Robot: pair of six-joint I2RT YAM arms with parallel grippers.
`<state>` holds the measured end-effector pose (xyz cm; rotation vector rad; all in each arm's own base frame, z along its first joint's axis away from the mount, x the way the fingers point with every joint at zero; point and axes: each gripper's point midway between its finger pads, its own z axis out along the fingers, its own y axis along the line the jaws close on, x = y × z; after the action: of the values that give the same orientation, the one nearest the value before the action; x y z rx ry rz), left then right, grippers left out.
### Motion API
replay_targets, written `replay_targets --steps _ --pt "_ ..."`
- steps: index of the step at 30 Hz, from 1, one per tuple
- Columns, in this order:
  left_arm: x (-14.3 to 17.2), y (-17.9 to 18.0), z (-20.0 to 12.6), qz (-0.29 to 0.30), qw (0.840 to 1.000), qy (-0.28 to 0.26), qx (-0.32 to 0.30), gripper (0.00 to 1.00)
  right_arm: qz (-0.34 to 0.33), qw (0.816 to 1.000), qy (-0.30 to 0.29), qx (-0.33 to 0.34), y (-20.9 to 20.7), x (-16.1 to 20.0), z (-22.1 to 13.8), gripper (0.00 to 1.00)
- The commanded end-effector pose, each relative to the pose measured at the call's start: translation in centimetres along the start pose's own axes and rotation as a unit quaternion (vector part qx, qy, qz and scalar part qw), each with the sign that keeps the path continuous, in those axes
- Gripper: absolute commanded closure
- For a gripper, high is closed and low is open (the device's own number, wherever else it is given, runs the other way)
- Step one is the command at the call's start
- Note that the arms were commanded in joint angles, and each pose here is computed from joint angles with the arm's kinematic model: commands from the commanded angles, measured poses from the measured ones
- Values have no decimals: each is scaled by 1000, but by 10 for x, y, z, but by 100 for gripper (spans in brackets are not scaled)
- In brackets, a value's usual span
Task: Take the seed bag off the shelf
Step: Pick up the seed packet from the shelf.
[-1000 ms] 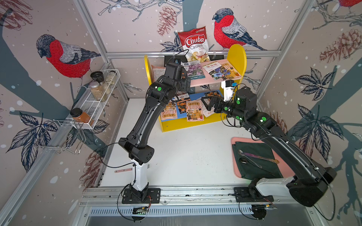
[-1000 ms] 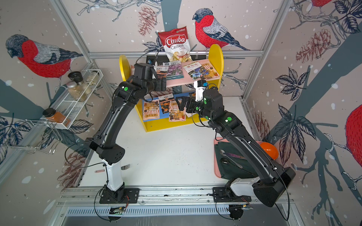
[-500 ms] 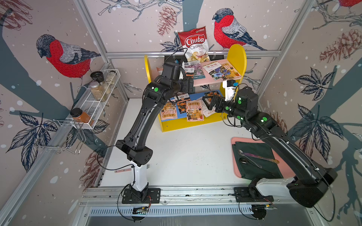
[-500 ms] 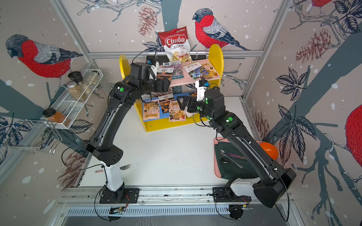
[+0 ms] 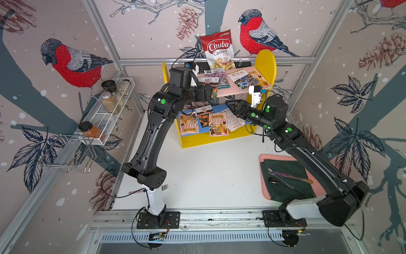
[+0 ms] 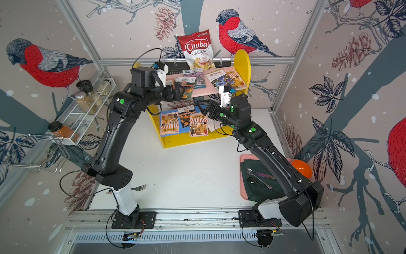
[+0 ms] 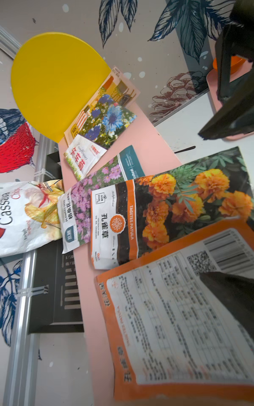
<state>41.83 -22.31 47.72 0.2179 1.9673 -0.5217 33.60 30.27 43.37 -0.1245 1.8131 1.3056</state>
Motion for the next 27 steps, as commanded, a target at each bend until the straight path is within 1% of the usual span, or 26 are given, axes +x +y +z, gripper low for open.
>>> replay_targets --steps 1,3,11,15,21,27 --pt "-25 -9 -17 2 998 -45 31 5 22 999 -13 -36 18 -7 9 25" --pt "-29 -12 -24 4 998 -55 42 2 35 998 -16 -39 17 -6 15 29" --pt "-23 -15 -53 10 994 -75 76 1 69 996 -15 -56 16 -6 39 44" --pt "-21 -18 -76 20 991 -100 89 1 79 994 -11 -70 21 -9 49 47" --pt "-8 -21 -100 25 988 -108 105 1 91 993 -14 -78 20 -15 59 52" --pt "8 -12 -114 22 990 -111 90 2 107 991 -5 -86 18 -12 68 56"
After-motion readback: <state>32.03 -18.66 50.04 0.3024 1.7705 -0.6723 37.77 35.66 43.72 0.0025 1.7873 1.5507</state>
